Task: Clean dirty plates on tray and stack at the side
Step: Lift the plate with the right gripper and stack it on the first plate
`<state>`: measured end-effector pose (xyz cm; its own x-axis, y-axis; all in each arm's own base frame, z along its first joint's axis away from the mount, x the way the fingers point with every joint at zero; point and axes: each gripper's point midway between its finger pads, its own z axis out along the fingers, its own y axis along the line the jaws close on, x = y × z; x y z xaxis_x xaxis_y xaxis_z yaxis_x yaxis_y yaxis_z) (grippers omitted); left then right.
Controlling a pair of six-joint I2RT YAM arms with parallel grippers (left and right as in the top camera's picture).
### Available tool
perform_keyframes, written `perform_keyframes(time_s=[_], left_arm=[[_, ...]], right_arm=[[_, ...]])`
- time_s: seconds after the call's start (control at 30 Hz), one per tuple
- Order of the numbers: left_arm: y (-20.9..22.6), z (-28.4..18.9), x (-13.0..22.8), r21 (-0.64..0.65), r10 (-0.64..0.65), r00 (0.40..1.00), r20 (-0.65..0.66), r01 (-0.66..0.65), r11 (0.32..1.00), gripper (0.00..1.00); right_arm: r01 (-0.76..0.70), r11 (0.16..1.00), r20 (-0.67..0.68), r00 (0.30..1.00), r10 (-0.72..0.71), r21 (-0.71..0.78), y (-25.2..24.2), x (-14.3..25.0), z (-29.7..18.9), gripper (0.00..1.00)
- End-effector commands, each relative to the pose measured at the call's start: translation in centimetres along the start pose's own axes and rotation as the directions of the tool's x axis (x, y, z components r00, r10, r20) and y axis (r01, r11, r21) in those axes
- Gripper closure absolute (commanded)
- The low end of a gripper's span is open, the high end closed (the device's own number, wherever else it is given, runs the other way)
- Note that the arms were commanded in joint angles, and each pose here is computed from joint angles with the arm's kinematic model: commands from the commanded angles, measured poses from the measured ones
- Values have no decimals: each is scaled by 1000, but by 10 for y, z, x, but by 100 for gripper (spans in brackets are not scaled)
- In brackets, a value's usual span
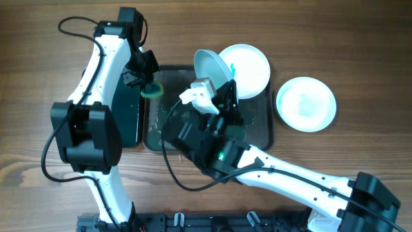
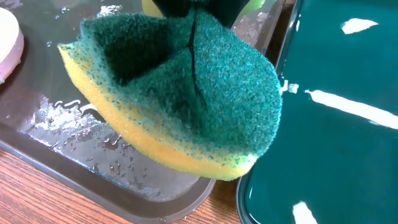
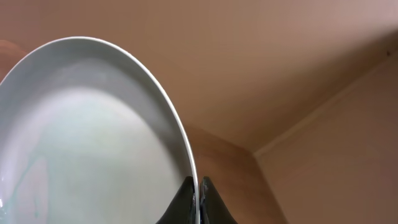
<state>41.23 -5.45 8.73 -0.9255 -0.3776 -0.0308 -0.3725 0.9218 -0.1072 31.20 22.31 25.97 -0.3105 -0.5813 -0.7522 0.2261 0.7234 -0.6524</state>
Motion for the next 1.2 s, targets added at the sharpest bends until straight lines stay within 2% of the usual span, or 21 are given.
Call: perform_keyframes(time_s=[0.0, 0.07, 0.2, 0.33, 0.43, 0.5, 0.7, 0.77, 0.83, 0.97, 1.17], left_arm=[[-12, -4, 0, 24, 43, 999, 10, -43, 999, 96], [-16, -4, 2, 24, 54, 998, 9, -54, 998, 96], [-24, -3, 6, 27, 74, 997, 11, -74, 997, 96], [-28, -2, 9, 24, 88, 996, 11, -88, 996, 96], [-29, -2, 9, 24, 89, 996, 11, -89, 996, 96], [-29, -2, 9, 24, 89, 996, 12, -89, 996, 96], [-31, -2, 8, 29, 92, 996, 18, -92, 995, 96], [-32, -2, 8, 30, 95, 995, 21, -96, 995, 96], [-34, -2, 9, 31, 100, 995, 22, -101, 994, 96], [-39, -2, 10, 34, 112, 993, 26, -112, 993, 96], [-46, -1, 12, 40, 129, 991, 34, -130, 991, 96]], right_arm=[[-60, 980, -93, 995, 43, -192, 25, 29, 13, 96], [-141, 947, -220, 972, 78, -290, 41, 55, 21, 96], [-345, 888, -406, 890, 207, -303, 39, 80, 31, 96], [-604, 681, -568, 756, 326, -414, 18, 67, 35, 96], [-723, 578, -654, 650, 386, -378, -18, 76, 50, 96], [-785, 551, -706, 560, 433, -285, -50, 98, 69, 96], [-821, 563, -762, 306, 571, 93, -127, 191, 114, 96], [-804, 571, -762, 263, 591, 166, -141, 215, 124, 96], [-775, 577, -775, 191, 602, 257, -150, 246, 131, 96], [-728, 606, -817, 110, 566, 321, -141, 286, 140, 96], [-674, 657, -885, 10, 465, 338, -103, 329, 144, 96]])
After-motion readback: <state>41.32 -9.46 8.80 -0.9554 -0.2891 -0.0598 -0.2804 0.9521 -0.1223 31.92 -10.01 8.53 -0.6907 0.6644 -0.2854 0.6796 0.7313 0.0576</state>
